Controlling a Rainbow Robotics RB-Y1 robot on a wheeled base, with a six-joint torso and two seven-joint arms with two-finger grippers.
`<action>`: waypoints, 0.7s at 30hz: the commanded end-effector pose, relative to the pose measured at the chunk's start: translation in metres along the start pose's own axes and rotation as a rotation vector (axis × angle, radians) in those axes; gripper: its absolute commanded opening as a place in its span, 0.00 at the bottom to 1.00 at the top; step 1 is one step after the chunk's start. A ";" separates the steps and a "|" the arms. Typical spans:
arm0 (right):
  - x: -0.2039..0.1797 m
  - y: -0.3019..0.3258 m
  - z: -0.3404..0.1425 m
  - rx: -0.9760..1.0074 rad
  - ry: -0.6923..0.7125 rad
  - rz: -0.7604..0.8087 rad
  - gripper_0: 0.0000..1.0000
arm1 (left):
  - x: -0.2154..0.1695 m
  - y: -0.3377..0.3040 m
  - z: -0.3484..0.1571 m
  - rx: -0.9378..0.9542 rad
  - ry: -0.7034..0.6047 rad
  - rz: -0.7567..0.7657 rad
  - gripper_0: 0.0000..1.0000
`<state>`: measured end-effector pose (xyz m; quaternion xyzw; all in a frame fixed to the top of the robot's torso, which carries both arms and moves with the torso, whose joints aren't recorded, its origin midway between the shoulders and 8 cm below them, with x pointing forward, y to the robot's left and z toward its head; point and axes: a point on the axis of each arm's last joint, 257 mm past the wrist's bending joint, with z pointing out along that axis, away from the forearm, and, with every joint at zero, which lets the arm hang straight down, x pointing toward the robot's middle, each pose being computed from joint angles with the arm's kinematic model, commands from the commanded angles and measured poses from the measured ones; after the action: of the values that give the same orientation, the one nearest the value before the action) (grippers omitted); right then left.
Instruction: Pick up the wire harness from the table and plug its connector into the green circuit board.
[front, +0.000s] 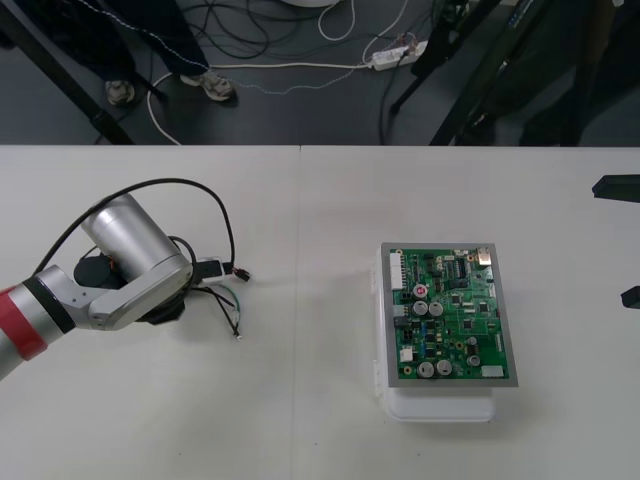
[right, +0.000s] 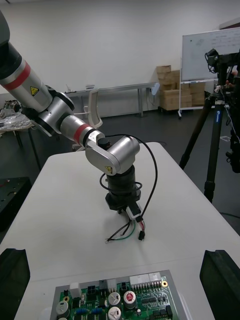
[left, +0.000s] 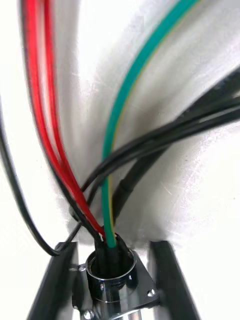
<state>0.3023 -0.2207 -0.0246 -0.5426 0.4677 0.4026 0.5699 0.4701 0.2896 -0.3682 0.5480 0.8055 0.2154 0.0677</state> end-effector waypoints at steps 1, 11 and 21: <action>0.003 0.005 0.002 -0.007 -0.014 -0.015 1.00 | -0.022 0.021 -0.012 -0.054 -0.050 -0.011 0.00; 0.003 0.005 0.002 -0.007 -0.014 -0.015 1.00 | -0.029 0.030 -0.017 -0.069 -0.069 -0.018 0.00; 0.003 0.005 0.002 -0.007 -0.014 -0.015 1.00 | -0.052 0.068 -0.058 -0.118 -0.205 -0.078 0.00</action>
<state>0.3023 -0.2207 -0.0246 -0.5425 0.4678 0.4026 0.5699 0.4912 0.2800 -0.3469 0.5382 0.8085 0.2132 0.1058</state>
